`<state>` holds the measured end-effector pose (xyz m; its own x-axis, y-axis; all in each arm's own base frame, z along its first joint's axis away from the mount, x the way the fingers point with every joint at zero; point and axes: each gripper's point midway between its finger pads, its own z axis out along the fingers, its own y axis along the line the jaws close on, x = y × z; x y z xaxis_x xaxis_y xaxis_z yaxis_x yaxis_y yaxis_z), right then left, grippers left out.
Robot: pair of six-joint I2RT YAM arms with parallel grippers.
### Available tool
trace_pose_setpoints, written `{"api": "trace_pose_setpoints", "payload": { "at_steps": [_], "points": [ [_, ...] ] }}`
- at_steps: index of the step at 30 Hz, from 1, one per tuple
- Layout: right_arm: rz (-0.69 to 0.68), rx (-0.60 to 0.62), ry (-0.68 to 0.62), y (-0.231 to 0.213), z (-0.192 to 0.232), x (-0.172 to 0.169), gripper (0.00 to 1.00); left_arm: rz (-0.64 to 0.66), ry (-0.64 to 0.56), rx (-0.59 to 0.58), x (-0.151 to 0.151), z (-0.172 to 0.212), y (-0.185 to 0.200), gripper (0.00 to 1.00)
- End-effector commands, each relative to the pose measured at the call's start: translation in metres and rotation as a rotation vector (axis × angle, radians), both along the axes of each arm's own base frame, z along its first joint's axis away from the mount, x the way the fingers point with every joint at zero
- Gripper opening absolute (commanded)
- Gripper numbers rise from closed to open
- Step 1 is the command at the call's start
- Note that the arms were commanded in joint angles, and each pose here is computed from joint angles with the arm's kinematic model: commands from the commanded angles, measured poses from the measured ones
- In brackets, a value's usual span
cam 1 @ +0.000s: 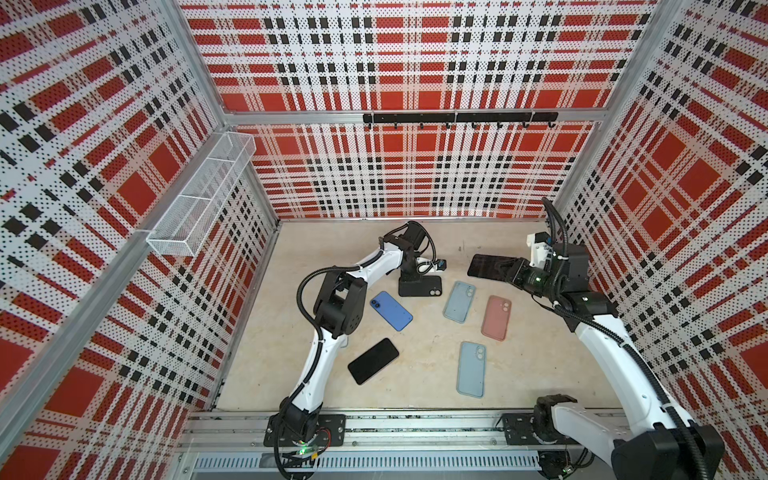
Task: Put the phone into the phone case
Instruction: 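Carry the black case farther from the robot and set it down, then release the case with the left gripper while the right brings the phone, then lower the phone into the case with right gripper while left holds case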
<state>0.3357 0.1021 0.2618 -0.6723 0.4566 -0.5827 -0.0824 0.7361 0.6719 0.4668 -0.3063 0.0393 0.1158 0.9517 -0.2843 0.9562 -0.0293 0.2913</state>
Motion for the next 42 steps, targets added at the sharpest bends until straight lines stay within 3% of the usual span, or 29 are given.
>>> {"api": "trace_pose_setpoints", "payload": {
  "at_steps": [1,2,6,10,12,15,17,18,20,22,27,31,33,36,42],
  "points": [
    [0.025,0.036,-0.097,0.006,0.033,0.008,0.0,-0.038,-0.015,0.005,0.01,0.0,0.003,0.0],
    [0.028,0.038,-0.097,0.006,0.034,0.009,0.0,-0.036,-0.017,0.006,0.011,-0.001,0.004,0.0],
    [0.052,0.038,-0.094,0.011,0.037,0.014,0.0,0.0,-0.048,0.007,0.022,0.002,0.009,0.19],
    [0.121,0.008,-0.105,0.022,0.043,0.019,0.0,0.11,-0.163,-0.087,0.048,0.039,0.012,0.33],
    [0.186,-0.018,-0.106,0.032,0.045,0.022,0.0,0.189,-0.271,-0.181,0.065,0.075,0.017,0.4],
    [0.286,-0.062,-0.07,0.052,0.04,0.029,0.0,0.31,-0.462,-0.368,0.078,0.147,0.032,0.61],
    [0.358,-0.07,-0.046,0.07,0.036,0.035,0.0,0.407,-0.589,-0.514,0.077,0.196,0.05,0.82],
    [0.385,-0.066,-0.038,0.079,0.033,0.038,0.0,0.459,-0.638,-0.573,0.075,0.215,0.061,0.99],
    [0.42,-0.055,-0.025,0.098,0.027,0.047,0.0,0.558,-0.713,-0.671,0.065,0.247,0.084,0.99],
    [0.451,-0.041,-0.006,0.119,0.019,0.055,0.0,0.671,-0.712,-0.766,0.056,0.265,0.102,0.99],
    [0.501,-0.061,0.091,0.164,-0.02,0.072,0.0,0.9,-0.511,-0.963,0.035,0.273,0.138,0.99],
    [0.516,-0.102,0.179,0.186,-0.056,0.082,0.0,1.074,-0.074,-1.216,0.023,0.25,0.163,1.0],
    [0.519,-0.135,0.202,0.192,-0.07,0.084,0.0,1.117,0.138,-1.282,0.014,0.228,0.162,0.99],
    [0.51,-0.16,0.226,0.194,-0.088,0.091,0.0,1.154,0.299,-1.264,-0.004,0.192,0.149,1.0],
    [0.495,-0.191,0.246,0.196,-0.109,0.104,0.0,1.165,0.402,-1.109,-0.027,0.146,0.108,0.99]
  ]
}}
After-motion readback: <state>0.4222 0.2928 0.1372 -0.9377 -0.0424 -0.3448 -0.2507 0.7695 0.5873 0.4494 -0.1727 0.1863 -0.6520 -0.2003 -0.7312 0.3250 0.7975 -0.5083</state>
